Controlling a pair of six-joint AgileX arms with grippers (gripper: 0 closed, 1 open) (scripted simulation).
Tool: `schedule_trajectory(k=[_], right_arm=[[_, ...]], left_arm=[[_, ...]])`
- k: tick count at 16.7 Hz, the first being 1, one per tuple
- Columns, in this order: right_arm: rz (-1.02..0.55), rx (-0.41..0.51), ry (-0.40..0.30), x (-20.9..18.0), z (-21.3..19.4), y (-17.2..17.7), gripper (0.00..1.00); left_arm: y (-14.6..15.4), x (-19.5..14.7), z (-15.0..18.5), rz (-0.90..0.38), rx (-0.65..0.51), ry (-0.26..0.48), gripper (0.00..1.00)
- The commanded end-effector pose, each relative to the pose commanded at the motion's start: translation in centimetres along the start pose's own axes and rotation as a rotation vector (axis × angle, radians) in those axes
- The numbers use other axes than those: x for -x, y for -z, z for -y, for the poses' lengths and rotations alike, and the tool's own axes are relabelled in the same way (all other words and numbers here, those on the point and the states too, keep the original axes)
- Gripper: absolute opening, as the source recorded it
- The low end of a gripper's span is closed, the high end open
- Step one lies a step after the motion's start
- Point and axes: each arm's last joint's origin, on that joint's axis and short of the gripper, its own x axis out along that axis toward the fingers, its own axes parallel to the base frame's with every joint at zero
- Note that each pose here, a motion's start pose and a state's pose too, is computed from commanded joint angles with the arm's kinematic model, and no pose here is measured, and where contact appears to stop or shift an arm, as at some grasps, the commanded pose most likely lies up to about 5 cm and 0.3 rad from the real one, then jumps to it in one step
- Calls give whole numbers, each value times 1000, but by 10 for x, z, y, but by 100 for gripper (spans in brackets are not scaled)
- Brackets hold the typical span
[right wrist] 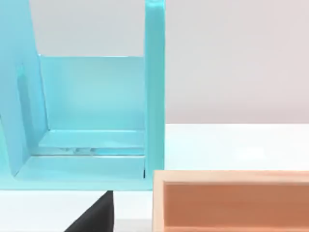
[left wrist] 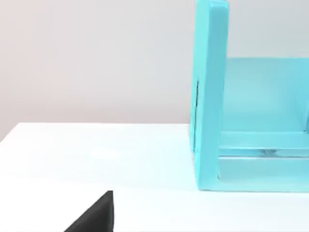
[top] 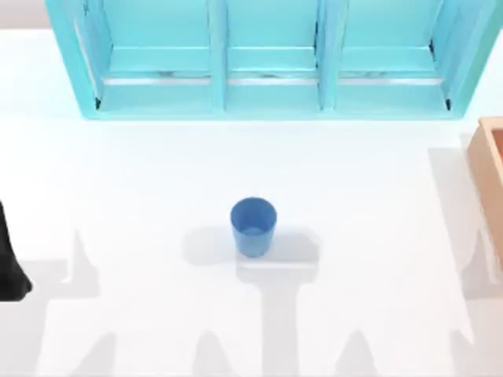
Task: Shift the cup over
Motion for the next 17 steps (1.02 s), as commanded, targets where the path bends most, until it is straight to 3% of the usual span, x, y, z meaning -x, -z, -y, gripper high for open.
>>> schedule_trajectory(k=[3,6,11,17], right_arm=[[0,0,0,0,0,0,100],[0,0,0,0,0,0,100],[0,0,0,0,0,0,100],[0,0,0,0,0,0,100]], left_arm=[[-1,0,1,-9,7,11,100],[-12,-1,8,-98,58,88,100],[-60,-18,25,-417,137,186,100],[-128,-91,64,-798,156,201,100]])
